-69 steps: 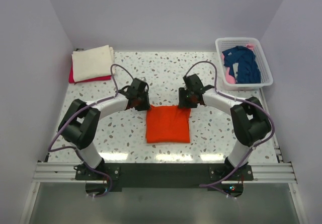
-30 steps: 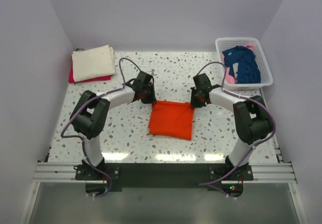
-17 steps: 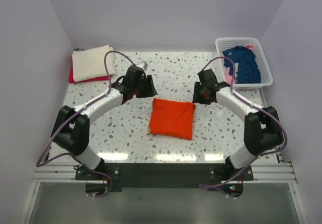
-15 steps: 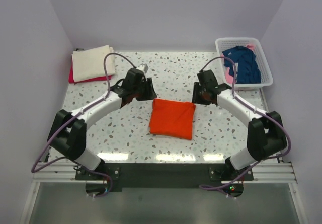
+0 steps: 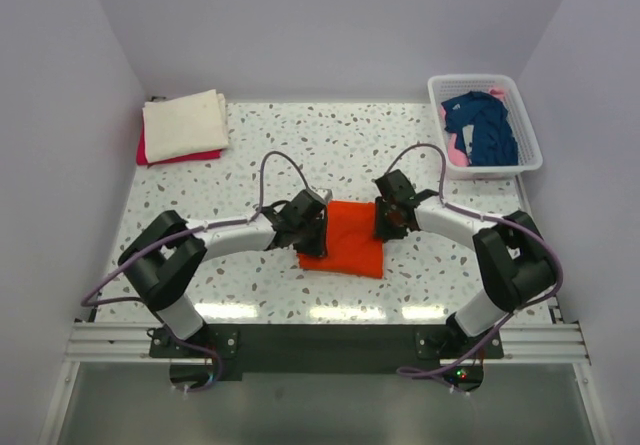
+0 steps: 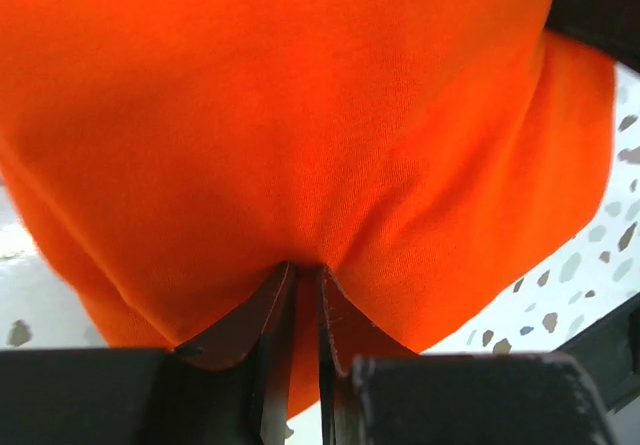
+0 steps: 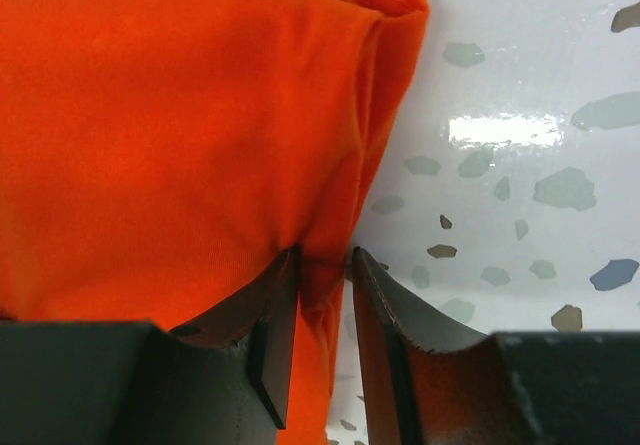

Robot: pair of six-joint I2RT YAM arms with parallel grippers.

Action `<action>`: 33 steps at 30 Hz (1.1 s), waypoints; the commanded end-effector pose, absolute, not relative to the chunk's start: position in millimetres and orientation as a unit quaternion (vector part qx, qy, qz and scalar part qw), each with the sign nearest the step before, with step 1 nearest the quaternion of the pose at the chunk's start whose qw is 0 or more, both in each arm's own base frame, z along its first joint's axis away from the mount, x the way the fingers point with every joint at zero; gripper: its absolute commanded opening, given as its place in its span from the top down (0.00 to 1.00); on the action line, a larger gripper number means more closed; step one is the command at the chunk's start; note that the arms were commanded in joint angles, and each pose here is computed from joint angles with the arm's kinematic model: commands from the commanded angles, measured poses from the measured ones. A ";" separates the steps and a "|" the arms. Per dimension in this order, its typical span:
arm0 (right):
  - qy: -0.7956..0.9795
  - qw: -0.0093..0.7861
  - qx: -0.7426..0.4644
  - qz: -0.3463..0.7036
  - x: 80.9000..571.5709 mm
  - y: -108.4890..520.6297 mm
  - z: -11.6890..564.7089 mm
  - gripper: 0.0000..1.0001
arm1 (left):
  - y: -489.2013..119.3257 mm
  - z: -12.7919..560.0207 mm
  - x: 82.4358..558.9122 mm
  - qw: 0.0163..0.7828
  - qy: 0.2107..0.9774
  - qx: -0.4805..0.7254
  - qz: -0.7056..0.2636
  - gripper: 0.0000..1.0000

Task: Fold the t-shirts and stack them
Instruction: Fold the tshirt

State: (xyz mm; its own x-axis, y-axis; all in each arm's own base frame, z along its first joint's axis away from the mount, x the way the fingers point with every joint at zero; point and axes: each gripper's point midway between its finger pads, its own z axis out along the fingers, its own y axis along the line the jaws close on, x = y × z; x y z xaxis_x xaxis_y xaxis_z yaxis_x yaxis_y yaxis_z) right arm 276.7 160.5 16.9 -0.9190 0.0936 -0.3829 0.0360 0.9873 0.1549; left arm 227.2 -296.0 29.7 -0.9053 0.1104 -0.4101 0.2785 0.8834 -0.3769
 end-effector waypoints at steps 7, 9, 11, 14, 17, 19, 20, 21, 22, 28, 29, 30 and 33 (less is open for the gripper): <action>0.976 0.202 0.042 0.073 273.3 154.9 15.2 0.68 | -293.2 29.7 227.5 0.215 0.951 0.096 -0.201 0.78; 0.976 0.203 0.040 0.073 274.0 154.9 19.9 0.68 | -297.8 45.5 232.0 0.227 0.946 0.099 -0.209 0.73; 0.975 0.207 0.039 0.076 276.0 156.1 24.0 0.68 | -301.5 61.4 232.8 0.241 0.940 0.104 -0.220 0.69; 0.974 0.208 0.039 0.077 276.8 156.6 26.3 0.68 | -315.4 75.7 225.8 0.245 0.933 0.120 -0.237 0.67; 0.974 0.207 0.040 0.077 277.6 157.1 26.2 0.68 | -331.4 75.4 209.6 0.233 0.928 0.134 -0.257 0.68; 0.975 0.207 0.041 0.077 277.9 157.0 25.8 0.68 | -339.6 64.2 197.5 0.220 0.930 0.145 -0.255 0.68; 0.974 0.207 0.041 0.078 278.1 158.0 25.6 0.68 | -341.4 59.2 193.7 0.216 0.932 0.149 -0.251 0.69; 0.974 0.207 0.041 0.078 278.4 158.2 25.6 0.68 | -341.8 52.5 190.5 0.211 0.934 0.151 -0.246 0.70; 0.975 0.206 0.041 0.078 277.8 158.2 25.1 0.68 | -344.3 43.0 185.6 0.204 0.936 0.156 -0.242 0.70; 0.976 0.202 0.038 0.075 276.0 156.7 24.4 0.68 | -335.1 2.1 174.7 0.173 0.950 0.156 -0.206 0.72; 0.975 0.204 0.038 0.074 275.7 155.9 25.9 0.68 | -334.6 3.5 174.6 0.175 0.950 0.155 -0.207 0.71; 0.975 0.204 0.039 0.073 275.7 155.0 26.5 0.68 | -335.5 8.0 176.1 0.181 0.948 0.154 -0.210 0.70; 0.974 0.209 0.035 0.073 277.8 156.1 32.0 0.68 | -332.3 35.7 186.7 0.209 0.944 0.148 -0.206 0.64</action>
